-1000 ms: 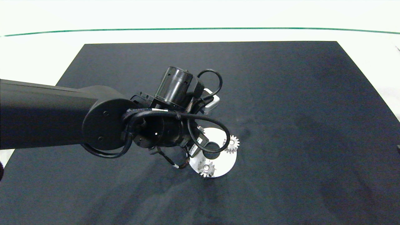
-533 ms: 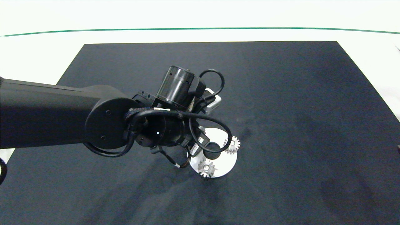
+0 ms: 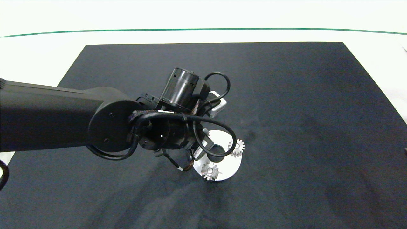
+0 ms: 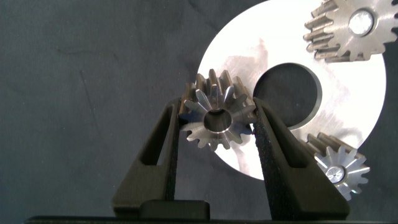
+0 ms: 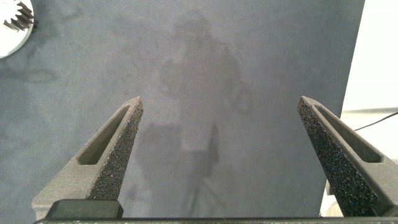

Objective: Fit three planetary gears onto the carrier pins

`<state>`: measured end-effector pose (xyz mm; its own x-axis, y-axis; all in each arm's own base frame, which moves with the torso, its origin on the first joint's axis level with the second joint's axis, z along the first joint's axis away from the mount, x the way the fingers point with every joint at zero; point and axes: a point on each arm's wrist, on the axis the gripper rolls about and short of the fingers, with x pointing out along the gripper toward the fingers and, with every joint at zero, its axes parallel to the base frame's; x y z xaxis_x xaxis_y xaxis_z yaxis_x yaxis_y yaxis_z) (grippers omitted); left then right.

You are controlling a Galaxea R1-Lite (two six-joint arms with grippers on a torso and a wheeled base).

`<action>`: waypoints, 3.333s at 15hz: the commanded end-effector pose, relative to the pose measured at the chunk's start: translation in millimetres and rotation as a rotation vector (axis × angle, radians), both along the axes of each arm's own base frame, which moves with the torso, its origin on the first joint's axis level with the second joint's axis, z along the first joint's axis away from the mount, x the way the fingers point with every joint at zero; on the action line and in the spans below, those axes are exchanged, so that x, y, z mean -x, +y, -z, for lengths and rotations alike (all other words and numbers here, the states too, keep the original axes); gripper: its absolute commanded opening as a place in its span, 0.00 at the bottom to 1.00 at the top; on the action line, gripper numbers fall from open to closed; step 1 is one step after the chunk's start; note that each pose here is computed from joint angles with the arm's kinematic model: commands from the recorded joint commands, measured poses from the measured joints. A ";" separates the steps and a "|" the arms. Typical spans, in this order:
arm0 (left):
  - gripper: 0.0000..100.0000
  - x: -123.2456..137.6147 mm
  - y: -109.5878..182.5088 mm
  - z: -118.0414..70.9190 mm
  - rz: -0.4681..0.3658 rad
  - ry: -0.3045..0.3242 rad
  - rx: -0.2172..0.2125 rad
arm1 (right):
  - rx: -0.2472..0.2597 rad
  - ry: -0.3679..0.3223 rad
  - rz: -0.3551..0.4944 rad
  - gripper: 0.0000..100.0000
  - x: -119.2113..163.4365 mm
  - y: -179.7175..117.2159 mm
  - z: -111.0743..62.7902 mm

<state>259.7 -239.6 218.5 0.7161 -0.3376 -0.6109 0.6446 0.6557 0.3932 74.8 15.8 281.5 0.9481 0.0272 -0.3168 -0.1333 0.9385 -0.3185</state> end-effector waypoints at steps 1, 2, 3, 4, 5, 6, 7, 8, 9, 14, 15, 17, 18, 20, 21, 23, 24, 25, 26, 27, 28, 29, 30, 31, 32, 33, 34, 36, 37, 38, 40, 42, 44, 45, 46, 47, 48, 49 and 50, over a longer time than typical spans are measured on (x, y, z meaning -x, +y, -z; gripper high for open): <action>0.25 0.1 0.9 1.6 -0.001 0.009 -0.015 | 0.003 0.002 0.001 1.00 0.0 0.0 0.2; 1.00 0.1 0.9 1.6 -0.002 0.008 -0.015 | 0.003 0.002 0.001 1.00 0.0 0.0 0.2; 1.00 0.5 1.3 1.6 -0.002 0.009 -0.016 | 0.003 0.002 0.001 1.00 0.0 0.0 0.2; 1.00 0.7 1.5 1.0 -0.002 0.008 -0.015 | 0.002 0.002 0.000 1.00 0.0 0.0 0.2; 1.00 0.9 1.8 0.5 -0.002 0.007 -0.014 | 0.002 0.002 0.000 1.00 0.0 0.0 0.2; 1.00 0.9 1.8 0.5 -0.001 0.006 -0.015 | 0.003 0.001 -0.001 1.00 0.4 -0.1 0.1; 1.00 0.9 1.8 0.5 -0.001 0.006 -0.015 | 0.002 0.001 0.000 1.00 0.4 -0.1 0.1; 1.00 1.3 1.4 0.5 -0.001 0.007 -0.014 | 0.003 0.002 0.001 1.00 0.0 0.0 0.2; 1.00 1.3 1.4 0.5 0.000 0.006 -0.015 | 0.002 0.001 0.000 1.00 0.4 -0.1 0.1; 1.00 7.7 10.3 -23.1 -0.012 -0.033 0.031 | 0.004 -0.001 0.001 1.00 0.8 -0.3 0.0; 1.00 9.8 13.0 -28.9 -0.014 -0.029 0.029 | 0.003 -0.001 -0.001 1.00 0.8 -0.2 0.0; 1.00 11.1 17.1 -41.9 -0.023 -0.045 0.049 | 0.003 -0.001 -0.002 1.00 0.9 -0.1 0.0; 1.00 9.6 19.1 -44.4 -0.031 -0.051 0.055 | 0.003 -0.001 -0.001 1.00 0.8 -0.2 0.0; 1.00 7.4 21.3 -44.6 -0.038 -0.055 0.054 | 0.003 -0.001 -0.001 1.00 0.8 -0.2 0.0; 1.00 0.6 24.2 -43.3 -0.053 -0.064 0.052 | 0.003 0.001 -0.002 1.00 0.9 -0.1 0.1; 1.00 -1.0 23.5 -43.6 -0.054 -0.078 0.064 | 0.003 -0.001 -0.002 1.00 0.9 -0.1 0.0; 1.00 -2.3 22.4 -42.0 -0.053 -0.076 0.061 | 0.004 0.002 -0.002 1.00 0.5 0.0 0.2; 1.00 -3.5 22.1 -40.0 -0.055 -0.071 0.057 | 0.004 0.002 -0.001 1.00 0.5 -0.1 0.2; 1.00 -5.0 21.5 -36.8 -0.056 -0.065 0.051 | 0.004 0.002 0.001 1.00 0.5 -0.2 0.2; 1.00 -5.7 20.9 -33.8 -0.058 -0.056 0.046 | 0.005 0.005 -0.001 1.00 0.0 0.0 0.8; 1.00 -6.1 21.2 -31.6 -0.061 -0.049 0.042 | 0.006 0.007 0.001 1.00 -0.1 0.0 1.2; 1.00 -7.0 20.5 -29.4 -0.061 -0.044 0.039 | 0.006 0.007 0.001 1.00 -0.6 0.1 1.1; 1.00 -7.0 20.5 -29.5 -0.061 -0.045 0.040 | 0.006 0.008 0.001 1.00 -0.5 0.1 1.3; 1.00 -7.8 19.8 -30.1 -0.060 -0.052 0.047 | 0.007 0.010 0.001 1.00 -0.6 0.1 1.7; 1.00 -8.3 19.3 -31.2 -0.060 -0.061 0.055 | 0.007 0.011 0.001 1.00 -1.0 0.3 1.8; 1.00 -10.5 17.5 -28.7 -0.059 -0.061 0.054 | 0.007 0.010 0.001 1.00 -1.0 0.3 1.7; 1.00 -11.4 16.7 -27.2 -0.059 -0.059 0.052 | 0.006 0.008 0.001 1.00 -0.6 0.1 1.6; 1.00 -11.3 16.8 -26.8 -0.059 -0.058 0.051 | 0.006 0.008 0.001 1.00 -0.6 0.1 1.6; 1.00 -11.5 16.6 -28.1 -0.057 -0.063 0.050 | 0.006 0.008 -0.001 1.00 -0.6 0.3 1.6; 1.00 -11.7 16.5 -29.8 -0.056 -0.068 0.053 | 0.006 0.007 0.001 1.00 -0.2 0.0 1.4; 1.00 -12.0 15.5 -30.6 -0.053 -0.074 0.057 | 0.006 0.007 0.001 1.00 0.2 -0.1 1.5; 1.00 -12.4 15.9 -30.3 -0.052 -0.076 0.054 | 0.012 0.002 -0.003 1.00 1.0 -0.2 1.1; 1.00 -14.5 20.4 -31.9 -0.056 -0.085 0.044 | 0.012 0.004 -0.003 1.00 0.6 -0.2 1.2; 1.00 -14.3 21.3 -33.0 -0.058 -0.087 0.046 | 0.012 0.005 -0.003 1.00 0.7 -0.2 1.4; 1.00 -13.0 23.8 -37.7 -0.060 -0.100 0.054 | 0.015 0.006 -0.004 1.00 0.6 -0.2 1.8; 1.00 -10.1 27.5 -47.5 -0.062 -0.122 0.070 | 0.017 0.006 -0.006 1.00 0.5 0.0 2.0; 1.00 -4.3 38.1 -65.9 -0.077 -0.157 0.096 | 0.019 0.009 -0.007 1.00 0.4 0.0 2.8; 1.00 2.3 48.4 -74.4 -0.090 -0.152 0.092 | 0.019 0.008 -0.007 1.00 0.8 -0.1 2.7; 1.00 11.9 61.7 -84.1 -0.108 -0.154 0.097 | 0.017 0.002 -0.007 1.00 1.6 -0.3 1.9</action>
